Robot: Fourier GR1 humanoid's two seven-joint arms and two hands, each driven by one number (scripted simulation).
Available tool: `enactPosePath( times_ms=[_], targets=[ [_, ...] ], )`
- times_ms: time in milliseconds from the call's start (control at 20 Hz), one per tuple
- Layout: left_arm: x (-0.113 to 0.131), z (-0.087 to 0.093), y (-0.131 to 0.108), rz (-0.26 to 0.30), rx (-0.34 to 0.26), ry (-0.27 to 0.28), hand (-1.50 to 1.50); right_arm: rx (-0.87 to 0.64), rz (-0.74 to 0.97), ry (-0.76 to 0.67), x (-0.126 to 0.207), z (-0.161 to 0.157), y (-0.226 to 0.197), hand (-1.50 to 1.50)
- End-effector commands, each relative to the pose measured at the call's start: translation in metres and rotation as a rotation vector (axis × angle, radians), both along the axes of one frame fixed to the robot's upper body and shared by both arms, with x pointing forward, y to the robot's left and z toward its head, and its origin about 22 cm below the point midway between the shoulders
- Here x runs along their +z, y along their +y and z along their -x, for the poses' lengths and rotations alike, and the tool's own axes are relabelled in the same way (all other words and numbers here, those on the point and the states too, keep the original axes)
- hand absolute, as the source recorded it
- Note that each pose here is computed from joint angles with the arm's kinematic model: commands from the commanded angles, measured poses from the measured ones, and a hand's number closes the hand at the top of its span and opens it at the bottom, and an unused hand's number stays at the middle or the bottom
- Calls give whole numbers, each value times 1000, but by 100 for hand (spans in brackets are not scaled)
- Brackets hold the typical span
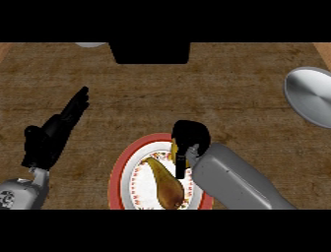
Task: Pick the lemon from the plate and place it in the pan
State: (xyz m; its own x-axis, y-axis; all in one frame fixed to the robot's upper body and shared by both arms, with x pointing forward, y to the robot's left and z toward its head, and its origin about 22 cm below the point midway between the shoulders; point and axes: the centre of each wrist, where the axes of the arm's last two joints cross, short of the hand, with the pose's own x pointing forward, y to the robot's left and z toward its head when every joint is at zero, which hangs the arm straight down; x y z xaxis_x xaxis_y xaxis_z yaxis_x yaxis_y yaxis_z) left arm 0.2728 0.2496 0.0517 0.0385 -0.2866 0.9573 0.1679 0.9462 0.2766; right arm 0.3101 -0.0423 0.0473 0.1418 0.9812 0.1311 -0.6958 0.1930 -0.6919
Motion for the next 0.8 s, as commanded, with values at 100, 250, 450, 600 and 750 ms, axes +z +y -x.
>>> enactPosePath(
  times_ms=[100, 250, 450, 600, 750],
  targets=[
    [-5, 8, 21, 3, 26, 19, 0, -40, -19, -399, 22, 13, -60, 150],
    [0, 8, 22, -9, 68, 7, 0, -38, -71, -604, 42, 25, -84, 150],
    [-10, 14, 14, 15, 66, 40, 0, -39, -67, -877, 70, 49, -96, 150],
    [1, 8, 20, -5, 61, 12, 0, -58, -67, -1018, 92, 65, -119, 150],
    [-3, 11, 22, 15, 49, 12, 0, -129, -96, -1036, 93, 96, -141, 150]
  ],
)
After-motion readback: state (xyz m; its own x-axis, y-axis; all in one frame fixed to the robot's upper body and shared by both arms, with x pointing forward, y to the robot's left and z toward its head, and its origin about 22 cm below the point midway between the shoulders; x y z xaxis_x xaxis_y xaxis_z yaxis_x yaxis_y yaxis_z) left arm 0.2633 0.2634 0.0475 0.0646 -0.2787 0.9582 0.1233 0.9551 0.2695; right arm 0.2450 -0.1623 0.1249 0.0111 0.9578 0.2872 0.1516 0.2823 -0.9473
